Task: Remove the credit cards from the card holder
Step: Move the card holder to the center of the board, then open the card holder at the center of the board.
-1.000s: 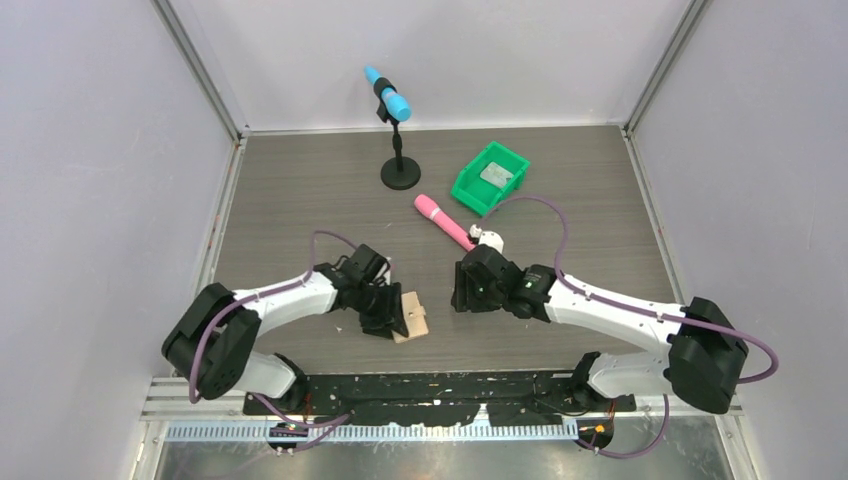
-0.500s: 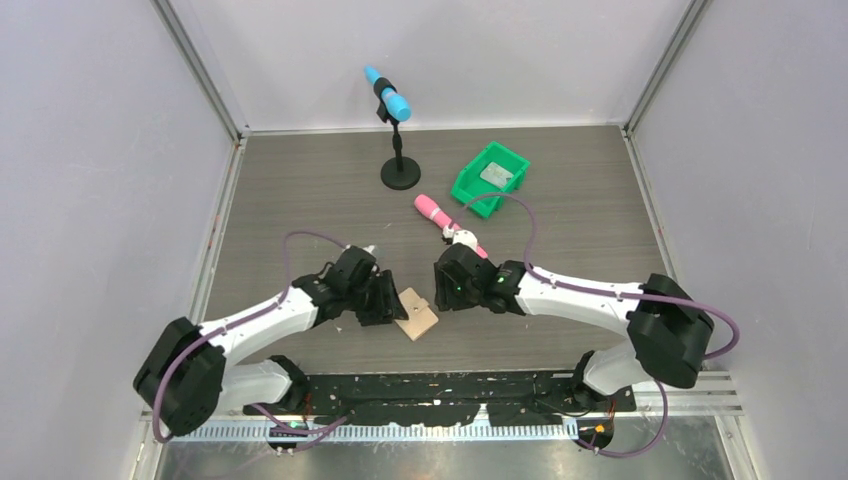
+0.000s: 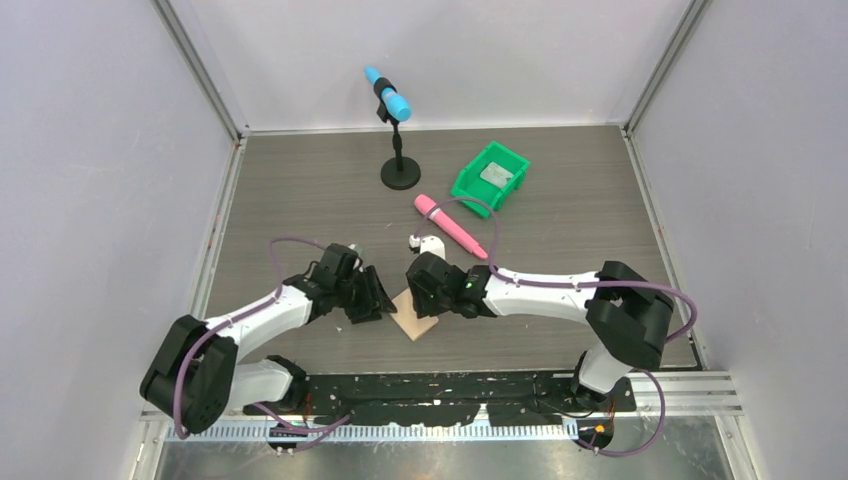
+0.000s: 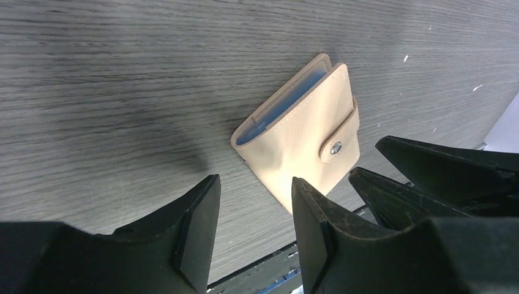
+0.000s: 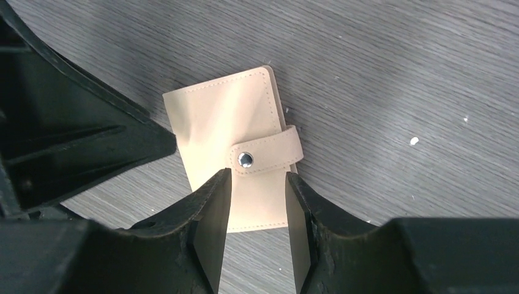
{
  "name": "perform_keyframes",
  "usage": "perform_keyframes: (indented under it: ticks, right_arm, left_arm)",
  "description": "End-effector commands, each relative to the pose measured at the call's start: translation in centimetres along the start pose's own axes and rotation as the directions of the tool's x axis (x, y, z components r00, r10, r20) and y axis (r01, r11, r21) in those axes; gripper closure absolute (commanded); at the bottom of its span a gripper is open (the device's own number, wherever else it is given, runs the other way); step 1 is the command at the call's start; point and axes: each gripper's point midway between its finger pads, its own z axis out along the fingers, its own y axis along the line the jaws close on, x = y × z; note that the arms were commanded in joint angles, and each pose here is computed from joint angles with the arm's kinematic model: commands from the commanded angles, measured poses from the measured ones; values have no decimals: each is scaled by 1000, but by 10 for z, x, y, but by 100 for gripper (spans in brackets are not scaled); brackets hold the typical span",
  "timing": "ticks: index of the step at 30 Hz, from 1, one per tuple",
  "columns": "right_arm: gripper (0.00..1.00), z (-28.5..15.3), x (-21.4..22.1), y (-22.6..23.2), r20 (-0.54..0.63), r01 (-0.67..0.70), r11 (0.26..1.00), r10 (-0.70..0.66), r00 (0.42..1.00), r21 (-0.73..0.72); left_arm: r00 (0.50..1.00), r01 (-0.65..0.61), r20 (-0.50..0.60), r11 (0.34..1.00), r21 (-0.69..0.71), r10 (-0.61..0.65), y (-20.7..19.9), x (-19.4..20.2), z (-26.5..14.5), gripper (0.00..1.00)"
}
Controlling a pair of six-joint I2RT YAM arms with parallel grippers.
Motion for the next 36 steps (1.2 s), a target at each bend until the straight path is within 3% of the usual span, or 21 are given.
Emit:
perform_keyframes:
  ticks: [1,21,30,36]
  right_arm:
    - [55,3,-23,23,55,12,999,-9,998,-53]
    - [60,29,8,2,-12,18,998,-17,1000,62]
    - [94,21,8,1,9,-10,999,10,1000,45]
    - [95,10,4,10,33,-41,999,41,999,-22]
  left_arm:
    - [1000,0,-11,999,50,0,-7,-1,8,52]
    - [999,15,-33,998,57,-13,-4,3,16,55]
    - [999,12,-38,999,45,-10,-1,4,18,57]
    - [999,12,-45,999,40,-11,0,4,21,58]
